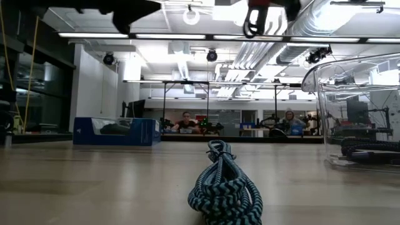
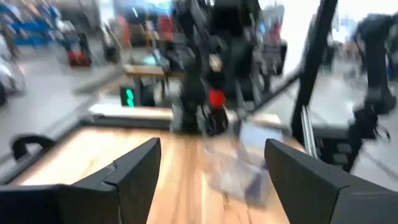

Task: Pick and place USB-C Cables
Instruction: Put the black usb cable into the transparent bin

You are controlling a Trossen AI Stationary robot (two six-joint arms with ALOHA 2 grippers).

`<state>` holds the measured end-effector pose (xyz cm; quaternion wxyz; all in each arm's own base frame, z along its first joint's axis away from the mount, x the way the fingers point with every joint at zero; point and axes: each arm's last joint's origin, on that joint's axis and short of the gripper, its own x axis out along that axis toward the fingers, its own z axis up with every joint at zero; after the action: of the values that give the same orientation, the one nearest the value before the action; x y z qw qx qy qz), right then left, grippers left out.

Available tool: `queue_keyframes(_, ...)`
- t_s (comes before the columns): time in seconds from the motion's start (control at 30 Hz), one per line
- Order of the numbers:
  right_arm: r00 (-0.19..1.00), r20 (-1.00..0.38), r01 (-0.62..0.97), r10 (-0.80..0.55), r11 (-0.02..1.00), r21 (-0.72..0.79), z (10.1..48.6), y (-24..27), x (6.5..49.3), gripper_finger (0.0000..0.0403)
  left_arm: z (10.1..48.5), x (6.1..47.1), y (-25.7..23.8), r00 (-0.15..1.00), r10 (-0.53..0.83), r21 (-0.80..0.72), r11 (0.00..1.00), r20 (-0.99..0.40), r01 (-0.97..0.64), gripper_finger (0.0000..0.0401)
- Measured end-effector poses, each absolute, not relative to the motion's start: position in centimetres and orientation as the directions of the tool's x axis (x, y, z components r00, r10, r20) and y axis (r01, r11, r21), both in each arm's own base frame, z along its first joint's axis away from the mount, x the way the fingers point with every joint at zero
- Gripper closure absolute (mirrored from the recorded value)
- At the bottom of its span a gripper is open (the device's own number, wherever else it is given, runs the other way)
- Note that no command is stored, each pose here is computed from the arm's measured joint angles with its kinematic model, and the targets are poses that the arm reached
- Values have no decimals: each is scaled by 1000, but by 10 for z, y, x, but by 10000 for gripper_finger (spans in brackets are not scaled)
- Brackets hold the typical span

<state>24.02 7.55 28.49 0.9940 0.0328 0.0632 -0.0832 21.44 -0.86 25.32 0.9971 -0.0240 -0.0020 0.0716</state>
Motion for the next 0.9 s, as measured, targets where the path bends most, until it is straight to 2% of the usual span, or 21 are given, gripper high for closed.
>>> queue_keyframes(0.13, 968, -120, 227, -220, 973, 44, 279, 77, 222, 331, 248, 190, -3, 978, 171, -75, 984, 118, -163, 133)
queue_keyframes(0.27, 966, -90, 250, -242, 965, 84, 273, 70, 208, 331, 251, 178, -3, 976, 125, -77, 991, 176, -113, 133)
queue_keyframes(0.7, 973, -56, 228, -223, 967, 112, 272, 67, 199, 330, 252, 178, -3, 976, 121, -70, 991, 183, -110, 133)
queue_keyframes(0.8, 985, -85, 159, -148, 977, 144, 282, 69, 200, 330, 252, 178, -3, 974, 122, -71, 991, 189, -110, 133)
queue_keyframes(0.9, 975, -221, 75, -13, 959, 274, 300, 73, 197, 334, 252, 177, -3, 974, 122, -72, 991, 190, -110, 133)
